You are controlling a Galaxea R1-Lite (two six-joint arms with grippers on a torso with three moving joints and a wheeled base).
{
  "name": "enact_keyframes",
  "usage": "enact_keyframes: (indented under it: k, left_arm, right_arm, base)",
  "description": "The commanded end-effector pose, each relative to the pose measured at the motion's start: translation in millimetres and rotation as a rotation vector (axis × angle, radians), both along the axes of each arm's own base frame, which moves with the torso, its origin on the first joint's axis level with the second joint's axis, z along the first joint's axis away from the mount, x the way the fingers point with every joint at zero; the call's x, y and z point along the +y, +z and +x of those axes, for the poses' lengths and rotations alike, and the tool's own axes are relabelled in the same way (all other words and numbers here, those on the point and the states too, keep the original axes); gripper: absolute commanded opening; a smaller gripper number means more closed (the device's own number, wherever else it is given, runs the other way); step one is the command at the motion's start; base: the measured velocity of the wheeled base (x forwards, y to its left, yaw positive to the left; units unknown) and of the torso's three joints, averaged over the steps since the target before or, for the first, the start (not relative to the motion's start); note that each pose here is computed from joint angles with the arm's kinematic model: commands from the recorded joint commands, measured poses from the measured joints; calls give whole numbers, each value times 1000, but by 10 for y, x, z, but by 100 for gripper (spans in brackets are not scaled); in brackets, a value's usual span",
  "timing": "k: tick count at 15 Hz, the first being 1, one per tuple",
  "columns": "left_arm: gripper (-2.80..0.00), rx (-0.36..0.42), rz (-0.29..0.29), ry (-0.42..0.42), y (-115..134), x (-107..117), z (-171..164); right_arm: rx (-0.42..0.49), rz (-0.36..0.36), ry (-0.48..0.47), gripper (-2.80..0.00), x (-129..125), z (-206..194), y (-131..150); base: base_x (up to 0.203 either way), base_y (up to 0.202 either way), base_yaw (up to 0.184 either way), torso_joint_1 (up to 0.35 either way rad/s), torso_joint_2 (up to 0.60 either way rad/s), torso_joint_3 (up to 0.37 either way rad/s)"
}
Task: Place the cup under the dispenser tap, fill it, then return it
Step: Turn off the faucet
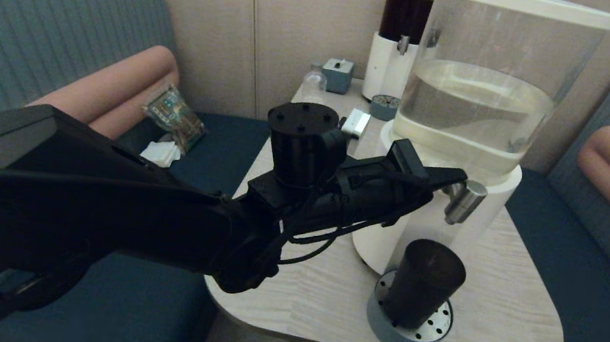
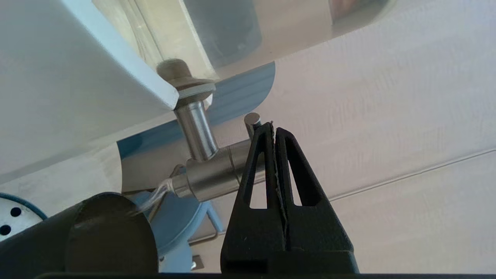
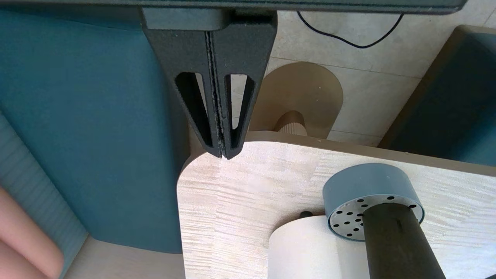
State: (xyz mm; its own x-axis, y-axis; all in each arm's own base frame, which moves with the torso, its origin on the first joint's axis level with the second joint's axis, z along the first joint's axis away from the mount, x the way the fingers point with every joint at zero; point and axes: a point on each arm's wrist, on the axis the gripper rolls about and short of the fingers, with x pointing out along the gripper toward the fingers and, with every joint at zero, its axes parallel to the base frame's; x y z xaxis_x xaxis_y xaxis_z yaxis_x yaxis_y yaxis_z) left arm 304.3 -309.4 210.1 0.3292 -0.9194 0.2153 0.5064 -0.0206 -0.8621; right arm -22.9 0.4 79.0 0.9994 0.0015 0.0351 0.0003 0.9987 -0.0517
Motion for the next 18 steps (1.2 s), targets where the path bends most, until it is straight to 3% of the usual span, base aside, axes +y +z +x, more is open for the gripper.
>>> enact_keyframes:
  k: [1,11,18]
  left_arm:
    - [-280,8,0,-4,-41,-22,22]
    - [-280,4,0,-6,-203,-133,135]
    - [-280,-30,-35,-8,-94,-157,149]
  right_arm:
    - [14,-1,2,-280,0,11,-38]
    - [14,-1,0,-280,0,11,-38]
    - [14,-1,0,-280,0,11,-38]
  base:
    - [0,0,0,0,0,0]
    - [0,0,0,0,0,0]
    - [0,0,0,0,0,0]
